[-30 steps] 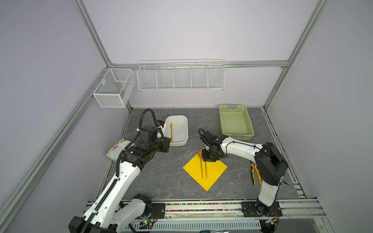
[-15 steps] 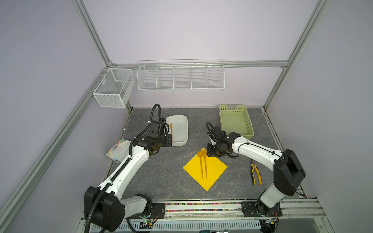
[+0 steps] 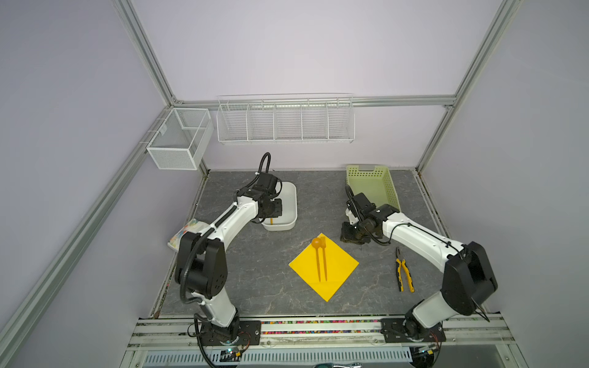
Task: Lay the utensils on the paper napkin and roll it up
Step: 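Open the right gripper and lift away while the left gripper reaches into the tub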
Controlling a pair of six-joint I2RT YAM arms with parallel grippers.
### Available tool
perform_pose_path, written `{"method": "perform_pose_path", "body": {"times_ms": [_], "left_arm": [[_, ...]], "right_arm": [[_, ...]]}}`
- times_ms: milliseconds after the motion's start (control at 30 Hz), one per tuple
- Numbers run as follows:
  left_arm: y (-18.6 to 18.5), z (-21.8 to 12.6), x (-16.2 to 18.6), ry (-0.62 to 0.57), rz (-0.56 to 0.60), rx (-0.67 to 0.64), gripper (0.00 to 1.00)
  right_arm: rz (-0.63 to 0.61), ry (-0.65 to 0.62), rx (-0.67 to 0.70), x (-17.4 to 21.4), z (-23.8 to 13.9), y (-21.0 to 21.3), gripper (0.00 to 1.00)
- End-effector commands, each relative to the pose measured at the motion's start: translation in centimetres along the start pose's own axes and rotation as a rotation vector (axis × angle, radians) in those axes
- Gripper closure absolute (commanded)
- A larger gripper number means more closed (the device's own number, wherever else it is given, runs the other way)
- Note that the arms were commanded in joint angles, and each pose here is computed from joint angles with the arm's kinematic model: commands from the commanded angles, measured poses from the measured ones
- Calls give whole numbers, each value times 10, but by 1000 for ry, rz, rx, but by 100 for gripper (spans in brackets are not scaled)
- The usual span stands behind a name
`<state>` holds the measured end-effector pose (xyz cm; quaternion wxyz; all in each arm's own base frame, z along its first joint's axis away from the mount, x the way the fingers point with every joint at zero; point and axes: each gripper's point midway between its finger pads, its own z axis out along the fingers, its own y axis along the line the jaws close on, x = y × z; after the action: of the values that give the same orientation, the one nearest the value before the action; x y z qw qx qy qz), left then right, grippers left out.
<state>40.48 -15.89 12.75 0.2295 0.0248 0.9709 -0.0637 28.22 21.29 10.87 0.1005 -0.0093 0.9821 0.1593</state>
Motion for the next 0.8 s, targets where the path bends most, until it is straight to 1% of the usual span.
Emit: {"method": "perform_pose_path", "body": {"times_ms": [0, 467, 767], "left_arm": [[11, 14, -1, 54, -27, -65, 77], [29, 73, -27, 139, -58, -135, 78], [37, 100, -30, 179, -69, -171, 79]], "right_arm": [[-29, 27, -10, 2, -6, -1, 64], [0, 55, -57, -10, -5, -3, 63], [15, 57, -66, -18, -7, -6, 63]]}}
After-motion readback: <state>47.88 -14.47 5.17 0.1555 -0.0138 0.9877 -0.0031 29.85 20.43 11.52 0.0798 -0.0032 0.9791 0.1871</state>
